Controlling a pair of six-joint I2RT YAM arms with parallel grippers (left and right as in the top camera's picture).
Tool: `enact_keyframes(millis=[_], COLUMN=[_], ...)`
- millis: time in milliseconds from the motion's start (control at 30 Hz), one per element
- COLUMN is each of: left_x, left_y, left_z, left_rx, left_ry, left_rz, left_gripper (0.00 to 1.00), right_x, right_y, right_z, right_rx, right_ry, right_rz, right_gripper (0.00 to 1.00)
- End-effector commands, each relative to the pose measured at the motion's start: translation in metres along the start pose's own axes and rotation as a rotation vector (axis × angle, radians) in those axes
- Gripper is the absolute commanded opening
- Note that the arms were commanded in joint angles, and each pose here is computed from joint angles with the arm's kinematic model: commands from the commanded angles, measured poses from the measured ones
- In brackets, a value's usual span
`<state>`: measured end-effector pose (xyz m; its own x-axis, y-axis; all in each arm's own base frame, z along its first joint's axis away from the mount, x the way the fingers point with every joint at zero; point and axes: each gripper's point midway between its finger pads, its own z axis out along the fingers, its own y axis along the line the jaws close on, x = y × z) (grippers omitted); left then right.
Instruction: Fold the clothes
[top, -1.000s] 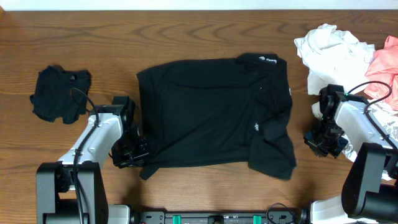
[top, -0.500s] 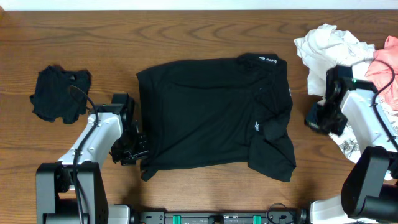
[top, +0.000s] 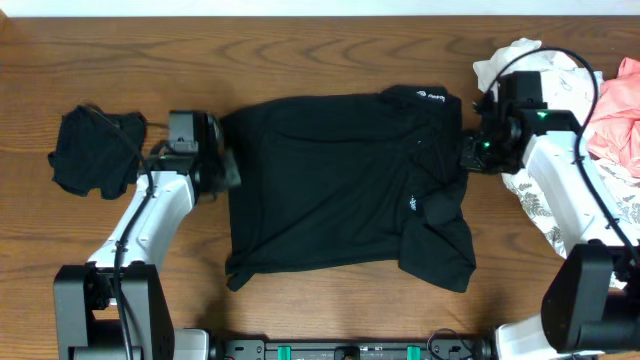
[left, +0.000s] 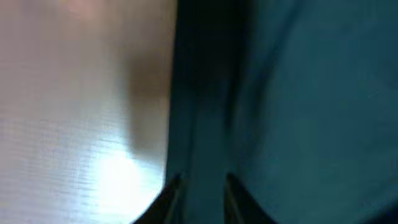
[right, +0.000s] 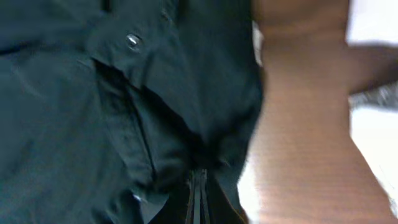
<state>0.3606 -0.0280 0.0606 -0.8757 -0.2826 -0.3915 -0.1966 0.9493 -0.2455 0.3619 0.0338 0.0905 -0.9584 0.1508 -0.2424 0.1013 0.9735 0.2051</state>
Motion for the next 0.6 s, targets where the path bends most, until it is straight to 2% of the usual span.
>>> enact_keyframes(millis=[0,167,367,567], left_x=[-0.026,-0.035,-0.018,0.007], left_y=[-0.009,-0.019,-0.046,-0.048], left_z=[-0.002,0.010,0.039,0.071], left_rx=[0.036,0.060,0.138,0.124], left_ry=[-0.093,-0.127,-0.064,0.022], left_rz=[0.016,0.038,0.090,0.107], left_gripper=[0.19,0.15,0.15,0.15], right_x=[-0.007,-0.006,0.006,0.007], right_y=[0.010,0.012,0.006,-0.005], right_z=[0.011,0.044,0.090,0.110], right_rx=[-0.022,-0.020,-0.007,0.039], right_ry=[-0.005,0.036,0.122,0.136], right_rz=[-0.049,-0.062,-0.055,-0.049], right_gripper=[0.02,0.02,0.01,0.01])
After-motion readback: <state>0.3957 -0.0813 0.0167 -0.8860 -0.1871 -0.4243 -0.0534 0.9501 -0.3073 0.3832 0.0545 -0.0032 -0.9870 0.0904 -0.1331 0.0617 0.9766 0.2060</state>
